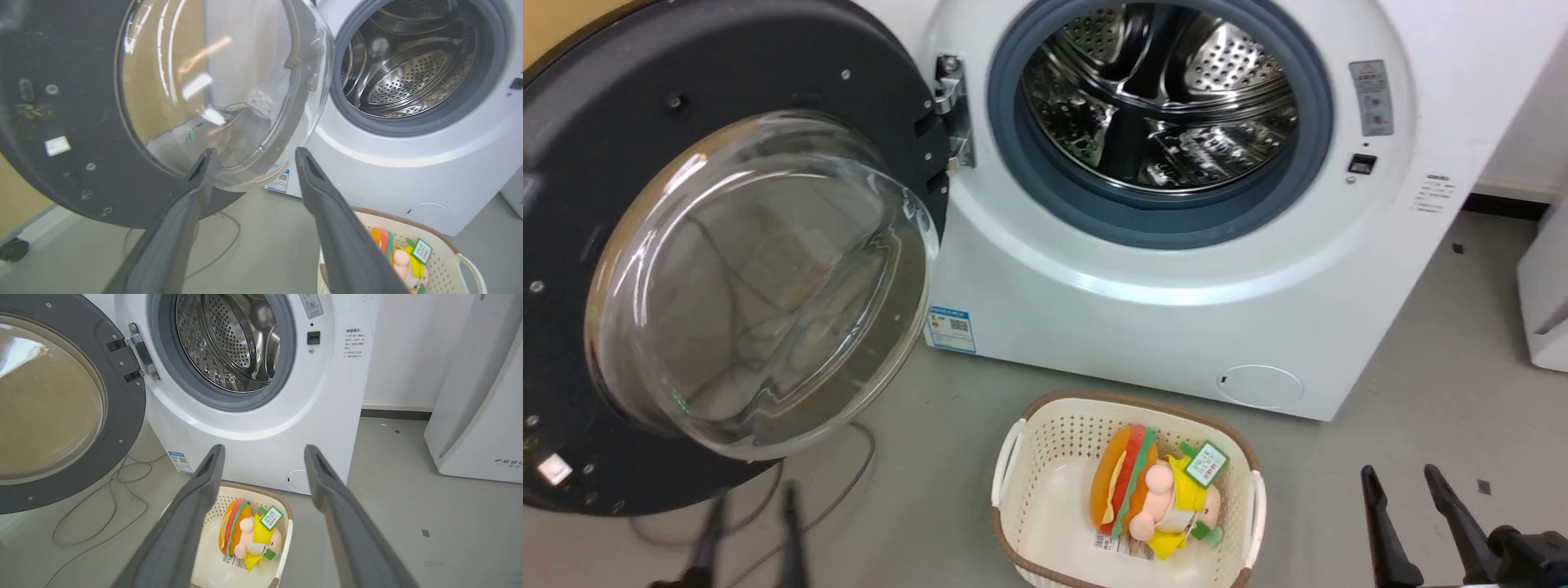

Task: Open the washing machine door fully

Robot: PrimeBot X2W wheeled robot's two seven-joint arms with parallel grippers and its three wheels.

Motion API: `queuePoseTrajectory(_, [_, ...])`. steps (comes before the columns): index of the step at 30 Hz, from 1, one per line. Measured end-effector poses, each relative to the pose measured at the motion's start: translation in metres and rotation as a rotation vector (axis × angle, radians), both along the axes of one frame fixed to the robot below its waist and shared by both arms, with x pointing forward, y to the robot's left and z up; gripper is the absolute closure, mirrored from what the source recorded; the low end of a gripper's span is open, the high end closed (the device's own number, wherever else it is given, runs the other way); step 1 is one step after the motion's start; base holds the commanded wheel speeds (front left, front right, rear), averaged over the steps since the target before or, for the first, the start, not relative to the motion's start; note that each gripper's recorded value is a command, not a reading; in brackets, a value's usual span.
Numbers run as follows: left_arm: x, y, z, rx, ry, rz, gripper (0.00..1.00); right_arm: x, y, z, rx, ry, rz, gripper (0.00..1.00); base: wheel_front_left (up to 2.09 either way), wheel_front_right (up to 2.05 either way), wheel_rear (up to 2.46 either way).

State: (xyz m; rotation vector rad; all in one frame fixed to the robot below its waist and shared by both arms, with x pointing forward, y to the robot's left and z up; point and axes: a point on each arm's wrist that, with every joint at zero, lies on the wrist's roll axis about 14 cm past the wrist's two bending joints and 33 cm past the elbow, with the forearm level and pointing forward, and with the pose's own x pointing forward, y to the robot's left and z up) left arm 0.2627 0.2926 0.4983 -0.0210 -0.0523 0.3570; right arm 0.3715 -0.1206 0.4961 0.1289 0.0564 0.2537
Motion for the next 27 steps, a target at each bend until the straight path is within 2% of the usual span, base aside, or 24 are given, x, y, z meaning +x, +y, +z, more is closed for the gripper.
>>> queuePoseTrajectory(7, [0.029, -0.06, 0.01, 0.018, -0.017, -0.193, 0.0, -0.007, -0.01, 0.012, -0.035, -0.031, -0.027, 0.0, 0.0, 0.0, 0.0])
queuePoseTrajectory(13, [0.051, -0.091, 0.017, 0.054, -0.024, -0.303, 0.0, -0.015, -0.032, 0.027, -0.085, -0.064, -0.09, 0.0, 0.0, 0.0, 0.0])
queuePoseTrajectory(20, [0.067, -0.11, 0.011, 0.048, -0.008, -0.369, 0.0, -0.027, -0.057, 0.032, -0.118, -0.063, -0.168, 0.0, 0.0, 0.0, 0.0])
queuePoseTrajectory(27, [0.07, -0.113, 0.002, 0.028, 0.017, -0.374, 0.0, -0.033, -0.058, 0.029, -0.103, -0.051, -0.173, 0.0, 0.0, 0.0, 0.0])
